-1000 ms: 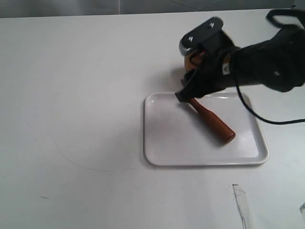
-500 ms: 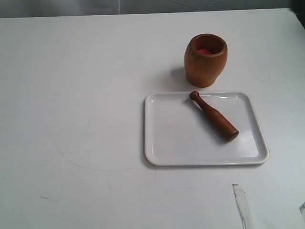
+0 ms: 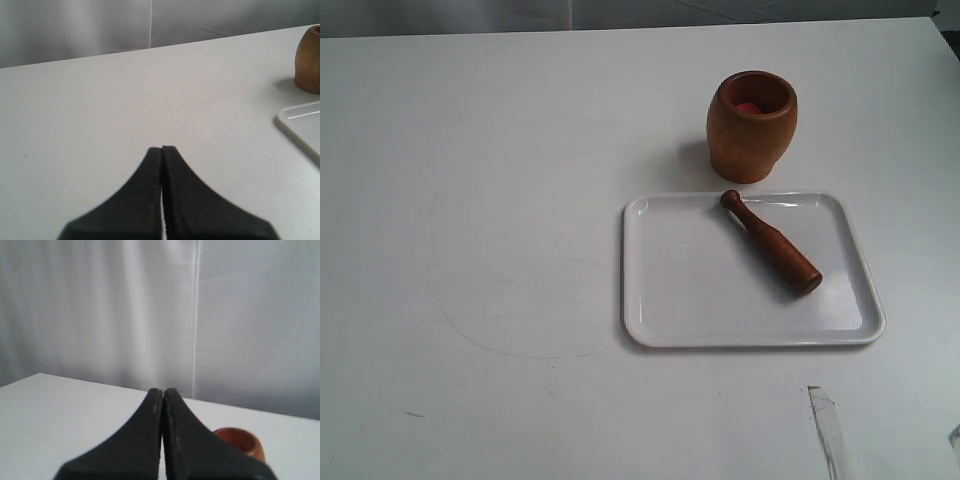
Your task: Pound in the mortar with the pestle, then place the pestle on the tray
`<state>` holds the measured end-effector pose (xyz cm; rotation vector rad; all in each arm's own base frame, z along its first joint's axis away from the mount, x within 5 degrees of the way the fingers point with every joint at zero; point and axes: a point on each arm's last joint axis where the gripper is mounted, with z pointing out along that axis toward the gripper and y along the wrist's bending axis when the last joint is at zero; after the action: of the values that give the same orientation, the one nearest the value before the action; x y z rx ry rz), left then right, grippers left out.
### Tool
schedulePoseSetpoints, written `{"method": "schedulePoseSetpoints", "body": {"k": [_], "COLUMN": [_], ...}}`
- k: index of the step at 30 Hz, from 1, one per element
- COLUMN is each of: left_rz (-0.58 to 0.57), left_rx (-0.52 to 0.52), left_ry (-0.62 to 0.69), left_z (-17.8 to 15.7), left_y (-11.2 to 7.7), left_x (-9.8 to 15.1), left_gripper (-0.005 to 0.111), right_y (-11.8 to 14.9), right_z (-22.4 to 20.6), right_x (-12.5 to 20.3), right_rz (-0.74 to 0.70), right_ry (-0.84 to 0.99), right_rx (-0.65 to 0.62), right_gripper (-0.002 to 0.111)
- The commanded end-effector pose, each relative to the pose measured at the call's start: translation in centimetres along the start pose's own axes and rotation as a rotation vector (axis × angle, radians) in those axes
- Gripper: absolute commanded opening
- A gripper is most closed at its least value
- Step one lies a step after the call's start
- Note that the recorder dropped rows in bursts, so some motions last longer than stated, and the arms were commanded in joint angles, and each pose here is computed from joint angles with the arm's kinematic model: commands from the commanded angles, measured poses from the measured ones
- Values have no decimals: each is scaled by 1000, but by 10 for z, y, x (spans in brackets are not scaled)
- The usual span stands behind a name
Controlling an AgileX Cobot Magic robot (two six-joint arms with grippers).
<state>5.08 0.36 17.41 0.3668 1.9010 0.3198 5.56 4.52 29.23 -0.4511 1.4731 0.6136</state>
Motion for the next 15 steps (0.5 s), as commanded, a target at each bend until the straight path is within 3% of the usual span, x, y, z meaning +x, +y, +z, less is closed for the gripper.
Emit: {"method": "schedulePoseSetpoints", "body": {"k": [1, 15], "left_rz": [-12, -12], "left_rx": [8, 8], "left_ry": [-7, -7], "left_z": [0, 0], "left_y": [-1, -1], "left_x": [0, 0], "left_gripper": [0, 0], "right_y": [-1, -3], "right_z": [-1, -7], "right_x": [22, 29], "right_rz": [70, 40], "right_ry": [50, 46], "right_rx": [-4, 11], "right_gripper": [0, 0]}}
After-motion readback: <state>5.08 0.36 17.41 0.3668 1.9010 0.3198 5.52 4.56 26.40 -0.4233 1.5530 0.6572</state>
